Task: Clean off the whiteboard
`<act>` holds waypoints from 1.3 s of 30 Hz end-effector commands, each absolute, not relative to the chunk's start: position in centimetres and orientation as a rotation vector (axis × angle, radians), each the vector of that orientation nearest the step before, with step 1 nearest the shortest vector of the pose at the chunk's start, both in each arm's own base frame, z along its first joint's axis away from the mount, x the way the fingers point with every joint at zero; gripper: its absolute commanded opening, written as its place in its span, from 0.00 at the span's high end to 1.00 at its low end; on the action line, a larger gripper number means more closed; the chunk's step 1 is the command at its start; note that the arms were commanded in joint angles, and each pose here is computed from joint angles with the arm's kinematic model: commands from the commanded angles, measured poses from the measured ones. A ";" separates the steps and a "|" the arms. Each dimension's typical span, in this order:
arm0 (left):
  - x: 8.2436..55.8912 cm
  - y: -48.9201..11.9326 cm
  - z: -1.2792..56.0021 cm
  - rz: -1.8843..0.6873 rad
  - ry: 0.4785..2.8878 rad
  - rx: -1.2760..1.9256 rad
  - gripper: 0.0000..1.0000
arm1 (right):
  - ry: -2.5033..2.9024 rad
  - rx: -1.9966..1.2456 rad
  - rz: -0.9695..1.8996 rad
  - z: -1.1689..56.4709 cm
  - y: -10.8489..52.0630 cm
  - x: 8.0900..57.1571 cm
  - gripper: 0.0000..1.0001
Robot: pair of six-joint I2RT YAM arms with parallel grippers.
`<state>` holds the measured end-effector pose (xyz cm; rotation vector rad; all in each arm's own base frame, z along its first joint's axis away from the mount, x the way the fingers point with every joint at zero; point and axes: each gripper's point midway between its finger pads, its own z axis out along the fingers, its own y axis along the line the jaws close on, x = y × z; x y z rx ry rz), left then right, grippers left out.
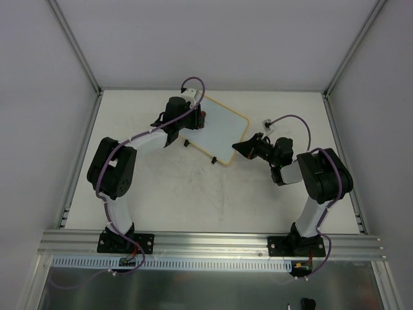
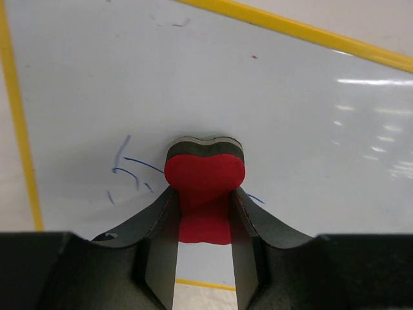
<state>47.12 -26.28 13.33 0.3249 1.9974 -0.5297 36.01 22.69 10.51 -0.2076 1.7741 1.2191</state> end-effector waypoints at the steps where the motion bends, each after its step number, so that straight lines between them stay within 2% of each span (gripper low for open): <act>1: 48.9 -25.1 13.3 -0.497 2.010 0.298 1.00 | 1.521 -0.347 1.237 16.0 23.6 35.8 1.00; 11: 51.2 -19.2 11.3 -0.424 2.088 0.142 1.00 | 1.521 -0.347 1.237 16.0 23.6 35.8 1.00; 17: 51.6 -17.8 11.6 -0.399 2.083 0.109 1.00 | 1.521 -0.347 1.237 16.0 23.6 35.8 1.00; 31: 49.2 -22.4 12.1 -0.556 2.049 0.175 1.00 | 1.523 -0.347 1.239 15.9 23.7 35.8 1.00; 39: 45.3 -28.5 12.0 -0.673 2.028 0.288 1.00 | 1.523 -0.347 1.240 15.9 23.7 35.9 1.00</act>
